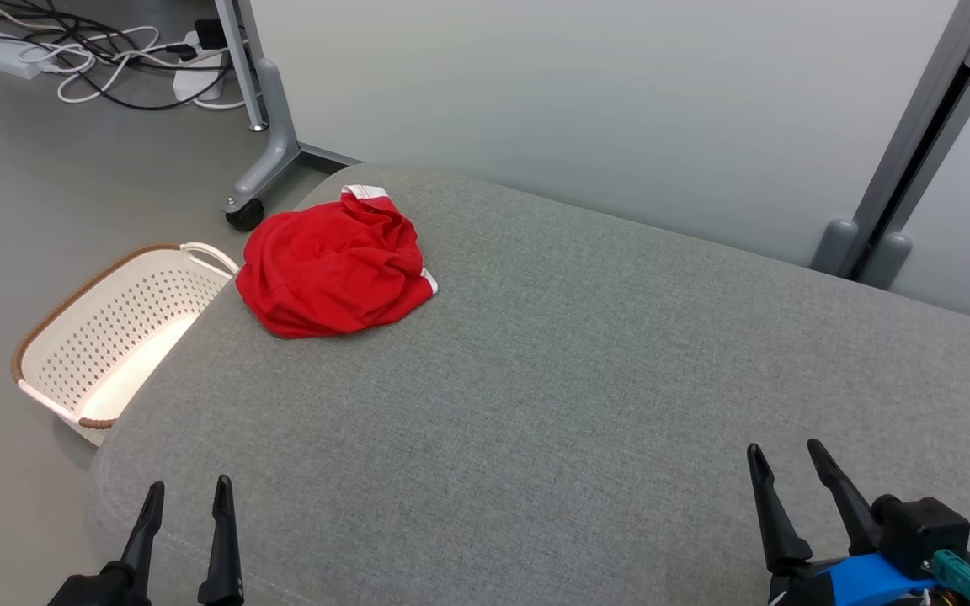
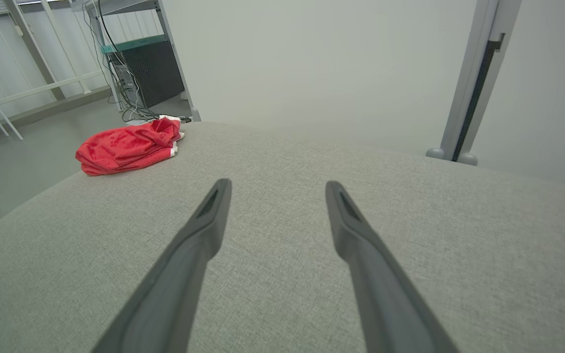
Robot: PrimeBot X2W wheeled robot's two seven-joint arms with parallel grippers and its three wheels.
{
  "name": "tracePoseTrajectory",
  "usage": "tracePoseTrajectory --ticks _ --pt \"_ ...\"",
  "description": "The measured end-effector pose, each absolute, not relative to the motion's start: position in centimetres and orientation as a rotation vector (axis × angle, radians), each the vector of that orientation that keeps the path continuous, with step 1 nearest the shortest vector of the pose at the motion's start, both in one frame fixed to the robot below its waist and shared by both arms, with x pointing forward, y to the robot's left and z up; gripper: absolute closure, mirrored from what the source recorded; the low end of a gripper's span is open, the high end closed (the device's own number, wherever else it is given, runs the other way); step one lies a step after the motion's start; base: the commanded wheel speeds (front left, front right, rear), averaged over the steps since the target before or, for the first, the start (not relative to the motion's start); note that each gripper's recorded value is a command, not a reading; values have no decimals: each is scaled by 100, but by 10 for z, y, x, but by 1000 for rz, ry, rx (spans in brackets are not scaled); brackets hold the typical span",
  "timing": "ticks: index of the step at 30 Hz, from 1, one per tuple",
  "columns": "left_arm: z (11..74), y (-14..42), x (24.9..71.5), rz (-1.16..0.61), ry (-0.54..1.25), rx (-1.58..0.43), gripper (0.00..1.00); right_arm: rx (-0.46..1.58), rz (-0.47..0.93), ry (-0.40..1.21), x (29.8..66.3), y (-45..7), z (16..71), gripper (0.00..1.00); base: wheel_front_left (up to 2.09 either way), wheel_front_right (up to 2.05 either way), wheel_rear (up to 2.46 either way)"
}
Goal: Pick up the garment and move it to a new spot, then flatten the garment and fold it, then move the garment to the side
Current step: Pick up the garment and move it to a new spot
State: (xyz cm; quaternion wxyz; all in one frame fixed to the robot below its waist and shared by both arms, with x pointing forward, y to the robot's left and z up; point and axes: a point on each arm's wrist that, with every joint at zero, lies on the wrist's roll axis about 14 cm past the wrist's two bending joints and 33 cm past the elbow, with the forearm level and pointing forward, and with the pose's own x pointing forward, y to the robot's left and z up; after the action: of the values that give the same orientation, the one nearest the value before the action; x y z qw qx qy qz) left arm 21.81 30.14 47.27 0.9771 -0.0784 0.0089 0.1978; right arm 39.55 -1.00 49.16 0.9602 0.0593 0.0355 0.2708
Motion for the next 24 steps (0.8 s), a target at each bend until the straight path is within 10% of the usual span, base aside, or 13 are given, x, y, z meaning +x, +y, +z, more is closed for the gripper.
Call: tracePoseTrajectory --ticks 24 --pt "523 325 273 320 21 -112 0 142 545 107 408 -9 477 0 0 0 0"
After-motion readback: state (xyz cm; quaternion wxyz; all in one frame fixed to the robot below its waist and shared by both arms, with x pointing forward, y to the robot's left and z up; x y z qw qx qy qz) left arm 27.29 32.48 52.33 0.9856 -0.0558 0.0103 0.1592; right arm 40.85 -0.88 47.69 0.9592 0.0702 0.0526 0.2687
